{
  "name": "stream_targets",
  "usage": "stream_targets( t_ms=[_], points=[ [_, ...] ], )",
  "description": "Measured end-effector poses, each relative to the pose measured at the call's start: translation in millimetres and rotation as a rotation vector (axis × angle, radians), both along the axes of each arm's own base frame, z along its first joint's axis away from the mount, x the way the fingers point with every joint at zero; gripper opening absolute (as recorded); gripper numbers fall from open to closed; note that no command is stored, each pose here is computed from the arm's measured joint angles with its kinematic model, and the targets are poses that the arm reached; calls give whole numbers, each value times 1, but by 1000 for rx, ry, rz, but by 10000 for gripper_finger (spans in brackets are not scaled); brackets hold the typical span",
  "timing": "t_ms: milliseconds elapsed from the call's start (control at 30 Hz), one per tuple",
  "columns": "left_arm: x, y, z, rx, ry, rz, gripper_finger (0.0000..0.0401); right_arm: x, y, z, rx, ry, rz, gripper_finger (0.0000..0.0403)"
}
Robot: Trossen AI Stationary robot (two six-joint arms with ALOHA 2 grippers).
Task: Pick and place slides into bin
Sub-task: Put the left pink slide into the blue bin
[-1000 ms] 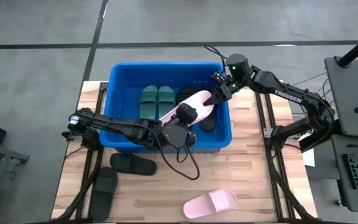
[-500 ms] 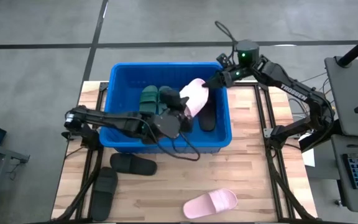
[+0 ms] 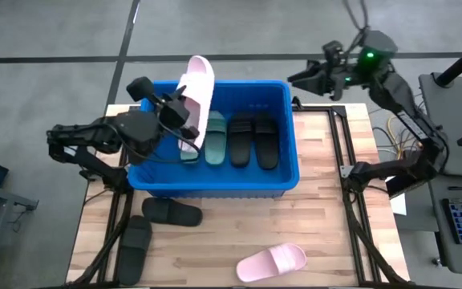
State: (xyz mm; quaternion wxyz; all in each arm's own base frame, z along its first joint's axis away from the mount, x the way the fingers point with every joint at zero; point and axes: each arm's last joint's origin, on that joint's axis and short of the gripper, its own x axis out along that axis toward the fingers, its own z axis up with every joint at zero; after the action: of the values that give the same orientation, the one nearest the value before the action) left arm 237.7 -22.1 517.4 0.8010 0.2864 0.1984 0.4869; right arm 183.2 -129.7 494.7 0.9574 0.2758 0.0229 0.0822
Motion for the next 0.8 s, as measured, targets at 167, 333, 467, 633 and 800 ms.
stream_targets(
  t_ms=[167, 333, 467, 633, 800],
  points=[
    [-8, 18, -12, 18, 78, 100, 0, -26, 16, 12, -31, -35, -28, 177],
    [-4, 40, -25, -6, 89, 149, 0, -40, 28, 11, -46, -3, -57, 178],
    [6, 57, -39, -173, -1, -71, 0, -47, 33, 6, -51, 44, -111, 176],
    [11, 77, -67, -279, 85, -64, 0, -48, 32, 3, -50, 76, -157, 172],
    [12, 90, -100, -384, 248, -77, 0, -44, 27, 1, -48, 90, -201, 171]
  ],
)
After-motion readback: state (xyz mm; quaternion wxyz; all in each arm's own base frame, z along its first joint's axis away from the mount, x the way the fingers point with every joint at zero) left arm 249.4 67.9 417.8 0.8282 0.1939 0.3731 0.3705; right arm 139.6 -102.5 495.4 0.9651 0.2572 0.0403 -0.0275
